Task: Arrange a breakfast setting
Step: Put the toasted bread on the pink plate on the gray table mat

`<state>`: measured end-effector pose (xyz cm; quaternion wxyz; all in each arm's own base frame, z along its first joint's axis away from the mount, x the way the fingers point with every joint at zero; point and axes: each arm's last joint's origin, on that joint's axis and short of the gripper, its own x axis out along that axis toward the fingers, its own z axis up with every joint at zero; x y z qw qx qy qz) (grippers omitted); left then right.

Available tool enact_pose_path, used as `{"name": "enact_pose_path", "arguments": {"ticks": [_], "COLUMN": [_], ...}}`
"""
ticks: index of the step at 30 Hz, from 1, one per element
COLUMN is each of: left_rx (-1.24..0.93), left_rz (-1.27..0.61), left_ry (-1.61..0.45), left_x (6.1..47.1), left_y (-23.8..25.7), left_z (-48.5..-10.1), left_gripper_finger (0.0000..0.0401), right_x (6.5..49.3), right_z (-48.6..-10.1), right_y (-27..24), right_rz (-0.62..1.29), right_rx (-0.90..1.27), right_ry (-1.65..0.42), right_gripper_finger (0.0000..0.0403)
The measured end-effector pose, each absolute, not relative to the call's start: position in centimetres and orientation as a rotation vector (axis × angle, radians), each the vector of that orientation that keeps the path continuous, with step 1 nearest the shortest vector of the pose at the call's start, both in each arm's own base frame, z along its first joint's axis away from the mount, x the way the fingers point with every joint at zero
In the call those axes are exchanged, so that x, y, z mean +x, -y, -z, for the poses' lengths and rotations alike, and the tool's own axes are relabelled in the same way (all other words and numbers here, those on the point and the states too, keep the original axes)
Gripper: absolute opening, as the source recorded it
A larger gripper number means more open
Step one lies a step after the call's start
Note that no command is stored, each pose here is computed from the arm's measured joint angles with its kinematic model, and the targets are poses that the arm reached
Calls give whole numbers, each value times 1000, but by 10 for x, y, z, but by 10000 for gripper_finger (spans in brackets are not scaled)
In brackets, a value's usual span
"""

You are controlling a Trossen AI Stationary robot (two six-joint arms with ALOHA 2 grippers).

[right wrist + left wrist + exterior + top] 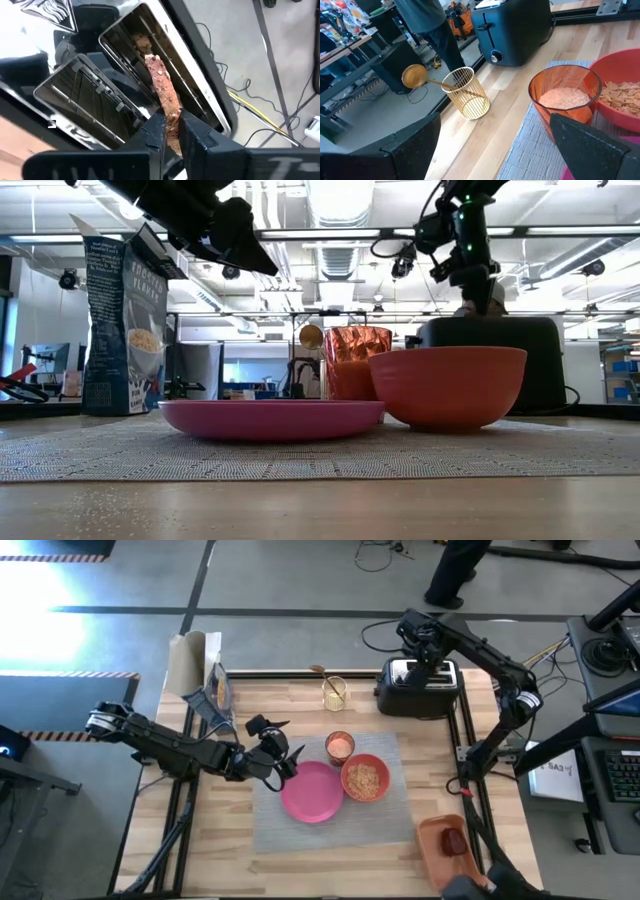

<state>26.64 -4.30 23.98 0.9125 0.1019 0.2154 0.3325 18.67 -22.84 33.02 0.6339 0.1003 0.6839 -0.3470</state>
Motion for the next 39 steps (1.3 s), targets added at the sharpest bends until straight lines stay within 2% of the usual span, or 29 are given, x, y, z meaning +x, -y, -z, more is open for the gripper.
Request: {"name": "enact_pose_path", "arguments": {"ticks": [8, 21, 28, 32, 39], "left_rx": [203, 188, 188, 201, 330], "left_rz": [-686, -690, -690, -675, -542], "left_ry": [-441, -435, -434, -439, -496], "left_x": [266, 266, 267, 266, 267], "left_y": [43, 43, 43, 45, 48], "left_z": [-240, -240, -240, -240, -240], "left_gripper_finger": [357, 357, 357, 357, 357], "right_x": [181, 176, 180, 193, 230], "right_z": [-369, -435, -443, -442, -438], "right_y": [221, 199, 178, 162, 133], "right_rz": [837, 657, 416, 335, 187], "right_rx": [255, 403, 600, 565, 450], "right_ry": [-1509, -1100, -947, -965, -942], "right_gripper_finger": [34, 34, 34, 34, 34]}}
